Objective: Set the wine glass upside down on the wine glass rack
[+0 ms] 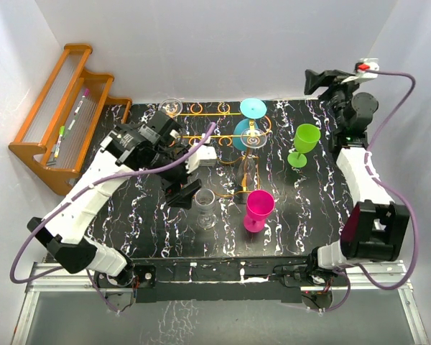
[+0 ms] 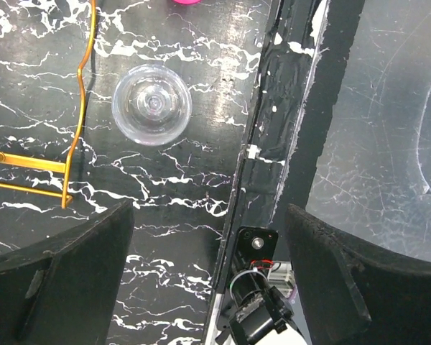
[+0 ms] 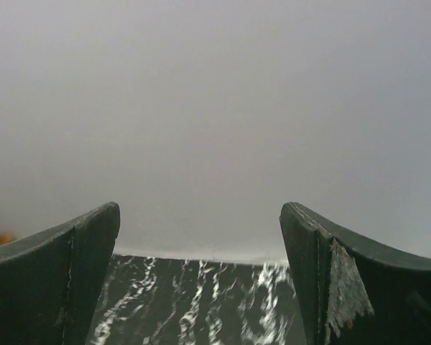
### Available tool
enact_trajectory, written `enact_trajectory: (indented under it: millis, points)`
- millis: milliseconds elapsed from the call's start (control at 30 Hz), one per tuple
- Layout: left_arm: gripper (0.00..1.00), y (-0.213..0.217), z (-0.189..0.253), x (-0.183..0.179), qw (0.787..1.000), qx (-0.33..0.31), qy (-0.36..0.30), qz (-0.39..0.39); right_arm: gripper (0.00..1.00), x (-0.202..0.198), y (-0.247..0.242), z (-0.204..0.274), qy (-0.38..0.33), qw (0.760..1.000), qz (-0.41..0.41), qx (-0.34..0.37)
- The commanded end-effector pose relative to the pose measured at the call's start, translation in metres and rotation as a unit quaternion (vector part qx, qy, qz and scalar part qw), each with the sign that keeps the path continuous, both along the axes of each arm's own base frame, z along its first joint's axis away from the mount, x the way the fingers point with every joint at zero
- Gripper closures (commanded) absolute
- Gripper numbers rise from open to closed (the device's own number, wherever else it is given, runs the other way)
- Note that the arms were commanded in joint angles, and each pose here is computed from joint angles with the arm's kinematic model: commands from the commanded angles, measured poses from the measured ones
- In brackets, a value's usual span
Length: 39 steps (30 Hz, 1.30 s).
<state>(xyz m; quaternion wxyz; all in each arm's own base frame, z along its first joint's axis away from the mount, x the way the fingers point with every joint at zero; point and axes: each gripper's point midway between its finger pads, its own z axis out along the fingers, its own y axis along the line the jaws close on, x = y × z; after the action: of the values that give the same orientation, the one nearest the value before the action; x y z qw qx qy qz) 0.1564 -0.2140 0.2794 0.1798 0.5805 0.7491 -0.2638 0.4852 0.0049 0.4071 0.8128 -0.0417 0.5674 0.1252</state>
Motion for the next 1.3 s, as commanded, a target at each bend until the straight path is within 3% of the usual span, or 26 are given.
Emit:
enact_trajectory:
  millis: [0,100,200,433,867,1267]
  points:
    - [0.19,-0.012,-0.007,0.018,0.999,0.009,-0.023,0.04,0.02,-0.018,-0.049,-0.005,0.127,0.968,-0.14,0.168]
    - [0.24,-0.023,-0.01,0.027,0.998,-0.002,-0.016,0.062,0.02,-0.04,-0.026,-0.004,0.174,0.97,-0.091,0.143]
    - [0.32,-0.029,-0.024,0.032,0.997,0.005,-0.004,0.071,0.02,-0.068,0.007,0.001,0.165,0.979,-0.005,0.118]
    - [0.45,-0.035,-0.055,0.04,0.997,0.029,-0.011,0.076,0.02,-0.134,0.058,0.005,0.12,0.966,0.142,0.177]
    - [0.46,-0.038,-0.056,0.016,0.999,0.038,-0.001,0.027,0.02,-0.155,0.044,0.024,0.092,0.982,0.087,0.136]
    - [0.46,-0.024,-0.051,-0.015,0.991,0.047,-0.047,-0.116,0.02,-0.154,0.041,0.03,0.085,0.984,0.079,0.136]
